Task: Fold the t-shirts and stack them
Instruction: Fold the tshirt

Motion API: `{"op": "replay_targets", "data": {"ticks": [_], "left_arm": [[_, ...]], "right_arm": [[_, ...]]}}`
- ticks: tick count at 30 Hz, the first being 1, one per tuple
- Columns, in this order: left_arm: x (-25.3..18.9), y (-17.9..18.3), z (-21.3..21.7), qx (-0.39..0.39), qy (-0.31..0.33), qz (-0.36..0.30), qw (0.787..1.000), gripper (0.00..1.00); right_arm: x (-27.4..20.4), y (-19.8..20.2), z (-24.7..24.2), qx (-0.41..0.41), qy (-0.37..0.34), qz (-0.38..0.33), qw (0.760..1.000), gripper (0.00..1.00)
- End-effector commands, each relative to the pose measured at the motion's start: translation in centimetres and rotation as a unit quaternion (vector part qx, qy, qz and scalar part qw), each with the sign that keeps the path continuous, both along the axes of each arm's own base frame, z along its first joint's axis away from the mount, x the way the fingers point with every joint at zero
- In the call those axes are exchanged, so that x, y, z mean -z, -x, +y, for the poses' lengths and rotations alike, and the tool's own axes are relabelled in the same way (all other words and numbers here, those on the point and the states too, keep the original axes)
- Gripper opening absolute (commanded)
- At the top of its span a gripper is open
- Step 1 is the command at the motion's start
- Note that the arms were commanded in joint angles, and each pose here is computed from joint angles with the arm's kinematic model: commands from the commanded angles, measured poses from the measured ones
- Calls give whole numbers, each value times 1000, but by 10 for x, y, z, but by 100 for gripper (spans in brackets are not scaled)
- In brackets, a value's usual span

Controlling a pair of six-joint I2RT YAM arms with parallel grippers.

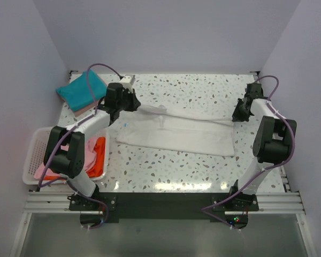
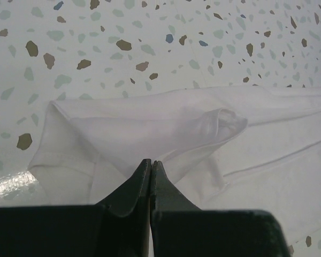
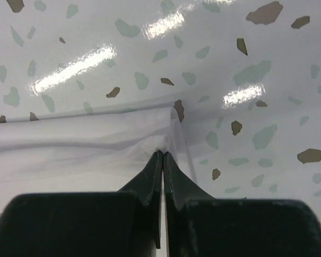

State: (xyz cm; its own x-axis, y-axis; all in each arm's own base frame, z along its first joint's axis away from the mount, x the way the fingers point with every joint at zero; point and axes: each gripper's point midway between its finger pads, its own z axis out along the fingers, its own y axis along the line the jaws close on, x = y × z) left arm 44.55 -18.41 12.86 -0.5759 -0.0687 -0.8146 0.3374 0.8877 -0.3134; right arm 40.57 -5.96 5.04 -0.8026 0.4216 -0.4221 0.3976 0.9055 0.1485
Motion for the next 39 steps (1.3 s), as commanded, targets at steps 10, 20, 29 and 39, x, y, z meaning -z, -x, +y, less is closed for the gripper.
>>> {"op": "replay_targets", "data": {"ticks": [10,20,29,39], "left_arm": [[-25,36,21,-33,-4,-36,999,0],[-9,61,29,-44,-9,-9,999,0],[-9,106,31,-56,18,38,998,23],[-18,102,27,-56,25,35,997,48]], "right_arm": [[-22,18,-5,10,31,-36,999,0],[-17,41,-3,27,32,-29,999,2],[-44,74,-3,55,50,-57,996,35],[-67,31,7,22,27,-114,993,45]]}}
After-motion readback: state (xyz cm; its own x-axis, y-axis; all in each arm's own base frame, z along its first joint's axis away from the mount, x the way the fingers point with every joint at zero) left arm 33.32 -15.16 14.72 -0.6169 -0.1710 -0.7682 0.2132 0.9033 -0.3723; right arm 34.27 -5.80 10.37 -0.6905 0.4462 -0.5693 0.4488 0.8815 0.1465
